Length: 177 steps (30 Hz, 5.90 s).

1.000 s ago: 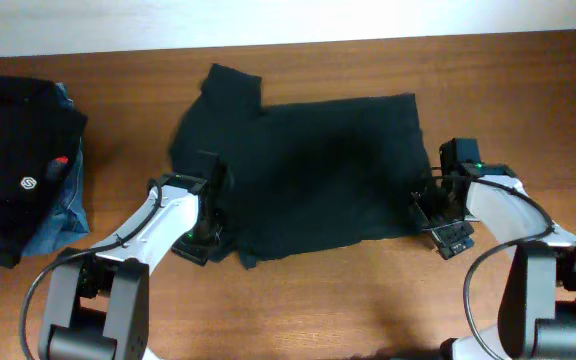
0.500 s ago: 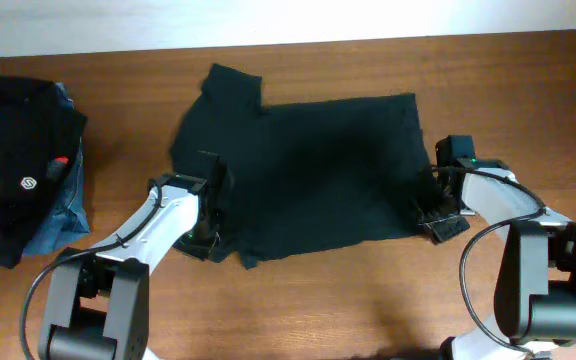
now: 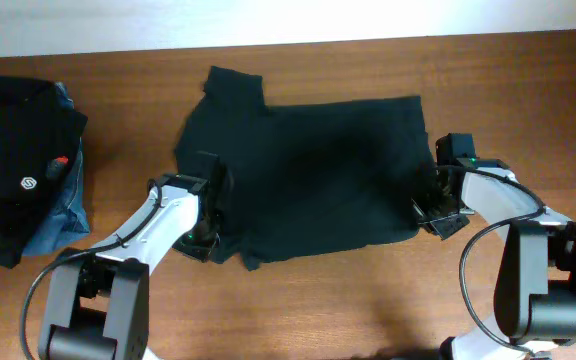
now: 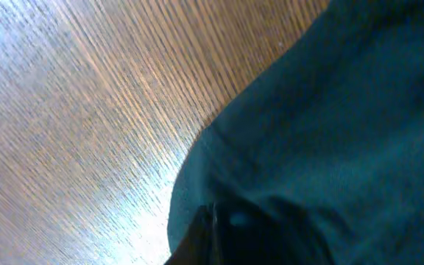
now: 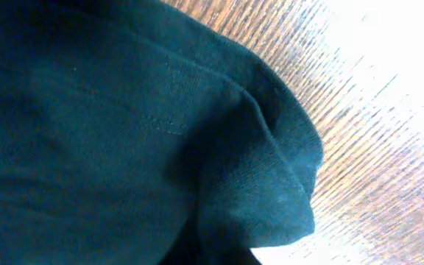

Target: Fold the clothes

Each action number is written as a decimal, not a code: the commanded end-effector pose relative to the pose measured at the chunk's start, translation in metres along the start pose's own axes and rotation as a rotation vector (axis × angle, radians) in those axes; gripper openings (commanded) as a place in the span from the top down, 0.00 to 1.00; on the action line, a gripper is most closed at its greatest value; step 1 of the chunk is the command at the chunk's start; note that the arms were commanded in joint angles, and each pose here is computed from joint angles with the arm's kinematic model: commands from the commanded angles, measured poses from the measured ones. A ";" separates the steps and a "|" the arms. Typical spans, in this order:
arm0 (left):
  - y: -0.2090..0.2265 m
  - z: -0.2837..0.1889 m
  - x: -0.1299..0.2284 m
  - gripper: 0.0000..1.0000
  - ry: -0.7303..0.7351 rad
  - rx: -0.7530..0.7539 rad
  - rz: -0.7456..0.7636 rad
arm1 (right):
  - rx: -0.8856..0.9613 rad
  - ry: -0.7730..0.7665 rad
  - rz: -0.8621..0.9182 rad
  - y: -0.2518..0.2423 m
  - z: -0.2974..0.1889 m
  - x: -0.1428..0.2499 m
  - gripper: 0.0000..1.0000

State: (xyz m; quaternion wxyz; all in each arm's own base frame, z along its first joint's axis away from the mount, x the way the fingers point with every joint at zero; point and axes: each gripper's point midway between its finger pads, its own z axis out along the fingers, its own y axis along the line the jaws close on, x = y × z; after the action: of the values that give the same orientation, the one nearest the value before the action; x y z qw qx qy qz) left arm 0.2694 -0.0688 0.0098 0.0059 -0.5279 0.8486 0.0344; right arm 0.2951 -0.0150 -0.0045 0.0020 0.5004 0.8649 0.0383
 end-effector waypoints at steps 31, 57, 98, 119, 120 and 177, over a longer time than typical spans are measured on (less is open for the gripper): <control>0.051 0.063 -0.019 0.48 0.043 -0.018 -0.155 | 0.089 0.033 -0.074 -0.020 0.025 0.008 0.55; 0.041 0.048 -0.026 1.00 0.020 0.049 0.000 | 0.095 0.059 -0.166 -0.023 0.024 0.013 0.96; -0.011 -0.035 -0.082 0.99 -0.314 0.393 0.017 | -0.237 -0.210 -0.260 0.038 -0.059 -0.017 0.96; -0.072 -0.058 -0.106 0.99 -0.440 0.608 0.071 | -0.288 -0.284 -0.294 0.066 -0.043 -0.037 0.96; -0.072 -0.060 -0.109 0.99 -0.451 0.608 0.066 | -0.292 -0.289 -0.294 0.068 -0.044 -0.037 0.96; 0.055 -0.063 -0.030 0.99 -0.077 0.195 0.264 | 0.023 0.005 -0.292 -0.042 -0.075 0.040 0.96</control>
State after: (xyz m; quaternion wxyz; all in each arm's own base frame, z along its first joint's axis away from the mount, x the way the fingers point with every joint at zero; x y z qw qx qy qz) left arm 0.2387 -0.0188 0.0710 0.0928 -0.4117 0.9064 -0.0164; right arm 0.2370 -0.0053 0.0617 -0.0040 0.3718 0.9278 0.0289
